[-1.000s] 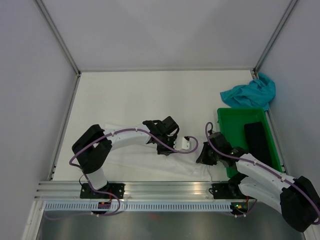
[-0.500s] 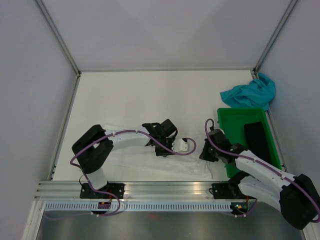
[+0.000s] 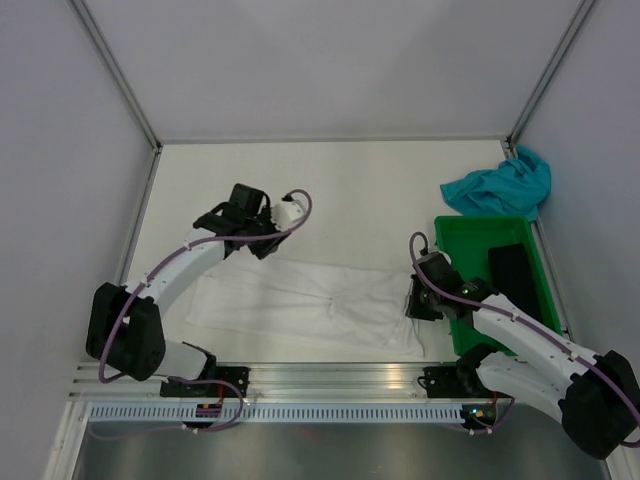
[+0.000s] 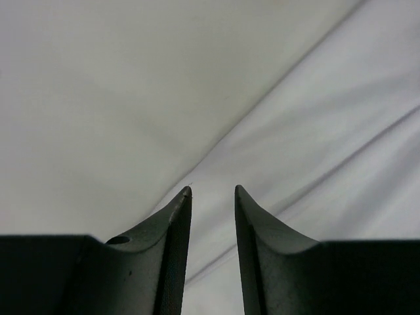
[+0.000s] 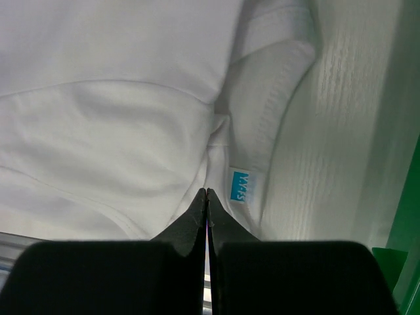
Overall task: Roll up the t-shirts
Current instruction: Fold the tshirt
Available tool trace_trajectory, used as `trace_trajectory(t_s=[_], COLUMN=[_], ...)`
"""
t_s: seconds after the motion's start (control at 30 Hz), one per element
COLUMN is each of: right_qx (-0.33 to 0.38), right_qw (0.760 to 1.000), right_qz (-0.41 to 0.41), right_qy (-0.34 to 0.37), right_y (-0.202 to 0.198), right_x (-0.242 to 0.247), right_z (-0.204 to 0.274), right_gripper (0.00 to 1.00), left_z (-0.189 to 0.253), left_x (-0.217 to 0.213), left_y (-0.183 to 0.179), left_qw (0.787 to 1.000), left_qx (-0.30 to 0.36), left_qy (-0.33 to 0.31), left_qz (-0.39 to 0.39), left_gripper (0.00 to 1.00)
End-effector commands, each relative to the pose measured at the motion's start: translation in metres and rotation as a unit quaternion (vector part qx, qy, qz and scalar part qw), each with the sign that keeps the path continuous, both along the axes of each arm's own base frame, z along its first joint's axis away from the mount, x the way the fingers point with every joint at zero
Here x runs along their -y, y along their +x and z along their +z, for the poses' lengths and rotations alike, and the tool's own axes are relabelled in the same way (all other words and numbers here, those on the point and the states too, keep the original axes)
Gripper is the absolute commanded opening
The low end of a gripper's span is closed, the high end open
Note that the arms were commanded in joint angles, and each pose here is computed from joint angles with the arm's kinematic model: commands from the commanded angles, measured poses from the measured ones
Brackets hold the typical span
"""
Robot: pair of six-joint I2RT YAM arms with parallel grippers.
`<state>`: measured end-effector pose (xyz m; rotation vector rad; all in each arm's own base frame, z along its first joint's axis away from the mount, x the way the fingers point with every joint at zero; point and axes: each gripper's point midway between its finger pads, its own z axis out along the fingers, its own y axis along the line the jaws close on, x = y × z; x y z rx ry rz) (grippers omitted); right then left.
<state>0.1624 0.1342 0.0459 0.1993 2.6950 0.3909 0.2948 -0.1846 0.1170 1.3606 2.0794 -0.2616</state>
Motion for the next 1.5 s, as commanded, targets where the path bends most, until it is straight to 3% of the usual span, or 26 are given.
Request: trace_trajectory(t_s=[0.0,0.2,0.37,0.6,0.83,1.27,1.47], right_qx=[-0.009,0.074,0.095,0.048,0.033,0.052,0.03], right_qw=[1.0,0.996,0.992,0.994,0.991,0.986,0.986], right_qz=[-0.016,-0.014,-0.02,-0.029,-0.06,-0.025,-0.02], right_qy=[-0.012,-0.049,-0.078,-0.097,-0.117,-0.159,-0.165], right_y=[-0.003,0.055,0.099,0.117,0.139,0.212,0.222], right_x=[0.005,-0.002,-0.012,-0.008,0.015,0.003,-0.001], right_z=[-0.008,0.034,0.029,-0.025,-0.042,-0.027,-0.04], right_gripper=[0.0,0.0,0.0,0.0,0.0,0.0,0.0], left_z=[-0.026,-0.042,-0.059,-0.097,-0.121,-0.114,-0.115], left_x=[-0.09,-0.178,-0.18,-0.217,-0.218,-0.23,-0.237], left_y=[0.015,0.029,0.022,0.026,0.006,0.005,-0.01], left_qw=[0.988,0.96,0.958,0.931,0.931,0.927,0.921], left_qx=[-0.032,-0.043,-0.051,-0.087,-0.113,-0.095,-0.095], left_qy=[0.05,0.051,0.046,0.063,0.072,0.084,0.103], left_qz=[0.144,0.271,0.279,0.348,0.338,0.352,0.363], left_gripper=[0.38,0.38,0.38,0.38,0.37,0.36,0.36])
